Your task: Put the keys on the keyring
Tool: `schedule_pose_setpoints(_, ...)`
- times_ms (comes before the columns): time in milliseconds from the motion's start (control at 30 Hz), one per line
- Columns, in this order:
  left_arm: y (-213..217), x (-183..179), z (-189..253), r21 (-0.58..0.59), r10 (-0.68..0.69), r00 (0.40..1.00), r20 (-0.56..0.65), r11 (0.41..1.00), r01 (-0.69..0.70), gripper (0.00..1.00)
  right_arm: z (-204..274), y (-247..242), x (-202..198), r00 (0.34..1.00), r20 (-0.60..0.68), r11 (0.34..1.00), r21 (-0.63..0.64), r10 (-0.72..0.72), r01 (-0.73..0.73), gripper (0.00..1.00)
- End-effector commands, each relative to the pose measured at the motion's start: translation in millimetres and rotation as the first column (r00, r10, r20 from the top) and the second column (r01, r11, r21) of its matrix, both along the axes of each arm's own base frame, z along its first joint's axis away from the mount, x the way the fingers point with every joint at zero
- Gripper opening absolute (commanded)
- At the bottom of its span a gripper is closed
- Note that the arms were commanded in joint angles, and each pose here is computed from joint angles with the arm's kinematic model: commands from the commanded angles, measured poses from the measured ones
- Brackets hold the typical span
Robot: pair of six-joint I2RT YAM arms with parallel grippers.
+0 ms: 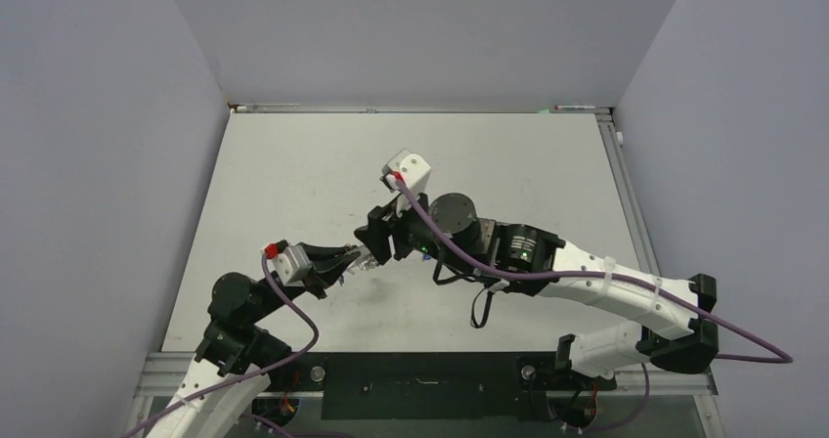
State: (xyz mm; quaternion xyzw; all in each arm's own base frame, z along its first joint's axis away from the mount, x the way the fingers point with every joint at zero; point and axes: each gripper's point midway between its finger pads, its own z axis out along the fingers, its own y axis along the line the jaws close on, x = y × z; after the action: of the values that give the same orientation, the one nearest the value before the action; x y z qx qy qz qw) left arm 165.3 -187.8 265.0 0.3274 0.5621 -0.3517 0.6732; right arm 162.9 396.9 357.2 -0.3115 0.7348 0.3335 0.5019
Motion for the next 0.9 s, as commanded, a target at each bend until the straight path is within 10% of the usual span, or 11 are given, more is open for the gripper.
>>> schedule_pose_setpoints(0, -2, -21, 37, -0.058, -0.072, 0.986, 0.152, 0.995, 0.081, 0.00, 52, -35, 1, 0.980, 0.196, 0.981, 0.196, -0.042, 0.003, 0.52)
schedule_pose_setpoints(500, 0, -42, 50, -0.075, -0.118, 0.951, 0.285, 0.987, 0.144, 0.00, 30, -28, -66, 0.888, 0.253, 0.898, 0.121, 0.383, -0.422, 0.33)
schedule_pose_setpoints(867, 4, -35, 49, -0.083, -0.073, 0.962, 0.264, 0.992, 0.098, 0.00, 3, 1, -64, 0.878, 0.238, 0.887, 0.108, 0.416, -0.450, 0.32)
